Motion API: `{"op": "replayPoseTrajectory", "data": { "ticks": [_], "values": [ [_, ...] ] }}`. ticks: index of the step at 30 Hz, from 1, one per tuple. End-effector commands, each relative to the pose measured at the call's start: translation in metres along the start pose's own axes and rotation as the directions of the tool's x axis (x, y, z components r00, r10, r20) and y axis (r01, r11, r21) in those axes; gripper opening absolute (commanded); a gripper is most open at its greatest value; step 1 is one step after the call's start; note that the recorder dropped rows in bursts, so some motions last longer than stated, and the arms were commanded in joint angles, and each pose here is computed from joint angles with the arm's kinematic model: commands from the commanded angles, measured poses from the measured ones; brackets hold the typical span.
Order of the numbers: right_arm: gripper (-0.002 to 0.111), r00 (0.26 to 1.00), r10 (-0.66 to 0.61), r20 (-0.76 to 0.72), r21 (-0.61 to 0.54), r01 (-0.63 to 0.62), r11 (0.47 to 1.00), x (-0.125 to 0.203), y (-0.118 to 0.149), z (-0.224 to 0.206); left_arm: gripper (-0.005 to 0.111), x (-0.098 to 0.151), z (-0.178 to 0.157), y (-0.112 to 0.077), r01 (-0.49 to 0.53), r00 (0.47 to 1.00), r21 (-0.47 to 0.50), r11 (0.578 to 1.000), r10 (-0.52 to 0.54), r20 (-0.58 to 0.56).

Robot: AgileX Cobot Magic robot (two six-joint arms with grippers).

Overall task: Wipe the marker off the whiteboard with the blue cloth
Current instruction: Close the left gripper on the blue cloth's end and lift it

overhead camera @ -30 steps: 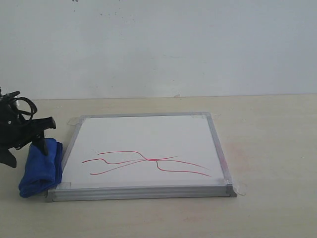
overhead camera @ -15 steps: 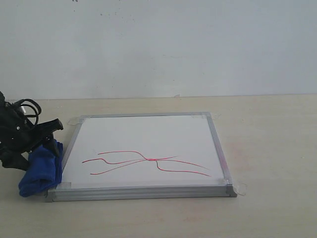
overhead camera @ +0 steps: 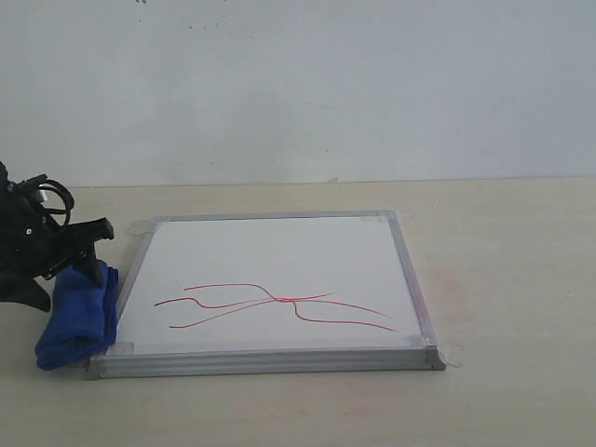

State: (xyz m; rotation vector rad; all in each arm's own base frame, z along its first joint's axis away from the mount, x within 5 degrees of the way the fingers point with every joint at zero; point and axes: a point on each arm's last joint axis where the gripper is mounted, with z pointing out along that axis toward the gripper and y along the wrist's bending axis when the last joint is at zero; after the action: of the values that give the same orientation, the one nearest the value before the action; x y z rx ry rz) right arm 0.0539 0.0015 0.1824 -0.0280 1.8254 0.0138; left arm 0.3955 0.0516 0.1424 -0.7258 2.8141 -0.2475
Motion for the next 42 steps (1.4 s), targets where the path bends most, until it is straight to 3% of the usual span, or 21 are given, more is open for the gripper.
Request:
{"op": "replayPoseTrajectory", "data": {
  "ticks": [1, 13, 42],
  "values": [
    [0.0, 1.0, 0.001, 0.008, 0.005, -0.001, 1.0, -0.0006, -0.0002, -0.0003, 0.065, 0.0019, -0.002, 0.0041, -0.031, 0.999, -0.039, 0.999, 0.029, -0.035],
    [0.0, 1.0, 0.001, 0.008, 0.005, -0.001, 1.0, -0.0006, -0.0002, -0.0003, 0.065, 0.0027, -0.0019, -0.0003, 0.014, 0.999, 0.007, 1.0, -0.013, -0.043],
    [0.0, 1.0, 0.001, 0.008, 0.005, -0.001, 1.0, -0.0006, -0.0002, -0.0003, 0.065, 0.0027, 0.0074, 0.0014, 0.01, 0.999, 0.001, 1.0, -0.01, -0.051]
  ]
}}
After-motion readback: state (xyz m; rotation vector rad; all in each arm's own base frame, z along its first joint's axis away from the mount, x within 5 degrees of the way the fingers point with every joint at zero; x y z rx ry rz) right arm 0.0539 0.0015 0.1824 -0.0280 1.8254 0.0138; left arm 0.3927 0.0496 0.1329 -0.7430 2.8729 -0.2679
